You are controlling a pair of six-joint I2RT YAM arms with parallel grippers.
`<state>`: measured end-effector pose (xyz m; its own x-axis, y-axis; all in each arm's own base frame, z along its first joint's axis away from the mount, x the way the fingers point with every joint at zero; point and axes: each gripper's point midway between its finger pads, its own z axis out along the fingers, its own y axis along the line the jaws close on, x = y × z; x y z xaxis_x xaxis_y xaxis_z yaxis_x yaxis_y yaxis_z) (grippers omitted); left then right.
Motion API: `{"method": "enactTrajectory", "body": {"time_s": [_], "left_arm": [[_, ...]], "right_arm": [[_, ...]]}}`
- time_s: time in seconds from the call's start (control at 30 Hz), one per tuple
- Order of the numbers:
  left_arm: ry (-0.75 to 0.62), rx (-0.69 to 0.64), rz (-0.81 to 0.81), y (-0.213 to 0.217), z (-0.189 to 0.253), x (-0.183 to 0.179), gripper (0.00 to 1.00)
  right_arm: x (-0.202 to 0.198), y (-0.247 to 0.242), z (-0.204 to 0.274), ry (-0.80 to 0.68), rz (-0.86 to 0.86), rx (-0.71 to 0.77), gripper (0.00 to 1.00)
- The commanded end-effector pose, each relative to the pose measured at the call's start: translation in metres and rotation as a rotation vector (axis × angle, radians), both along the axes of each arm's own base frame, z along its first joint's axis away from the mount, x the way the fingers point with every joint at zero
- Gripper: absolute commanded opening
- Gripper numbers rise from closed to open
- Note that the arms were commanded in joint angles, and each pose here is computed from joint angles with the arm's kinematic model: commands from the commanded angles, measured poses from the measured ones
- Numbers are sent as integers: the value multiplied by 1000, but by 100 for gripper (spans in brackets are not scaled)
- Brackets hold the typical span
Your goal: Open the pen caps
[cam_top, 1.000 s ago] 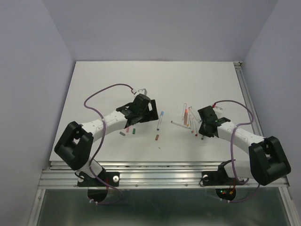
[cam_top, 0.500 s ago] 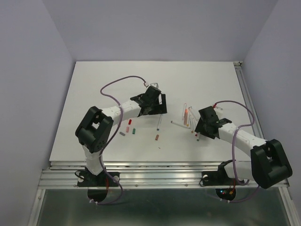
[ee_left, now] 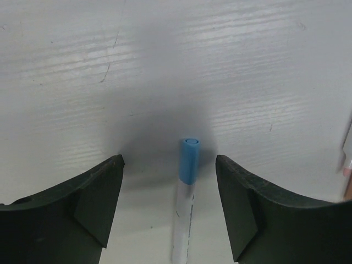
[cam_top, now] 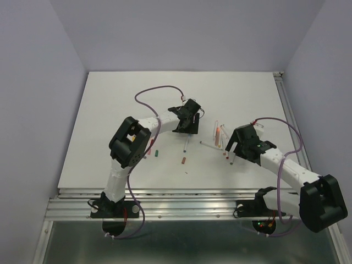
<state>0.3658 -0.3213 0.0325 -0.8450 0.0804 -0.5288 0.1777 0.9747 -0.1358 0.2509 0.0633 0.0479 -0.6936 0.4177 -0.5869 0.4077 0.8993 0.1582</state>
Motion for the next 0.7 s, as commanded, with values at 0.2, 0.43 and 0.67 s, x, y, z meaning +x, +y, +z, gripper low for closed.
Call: {"method": "enactTrajectory", "body": {"time_s": [0.2, 0.43, 0.67], "left_arm": [[2, 135, -67, 0, -2, -17, 65], [19, 184, -49, 4, -13, -15, 52], [37, 203, -67, 1, -25, -13, 40]], "right_arm": [[2, -3, 4, -41, -18, 9, 100], [2, -2, 6, -47, -13, 17, 100], [2, -1, 5, -46, -7, 18, 100]]}}
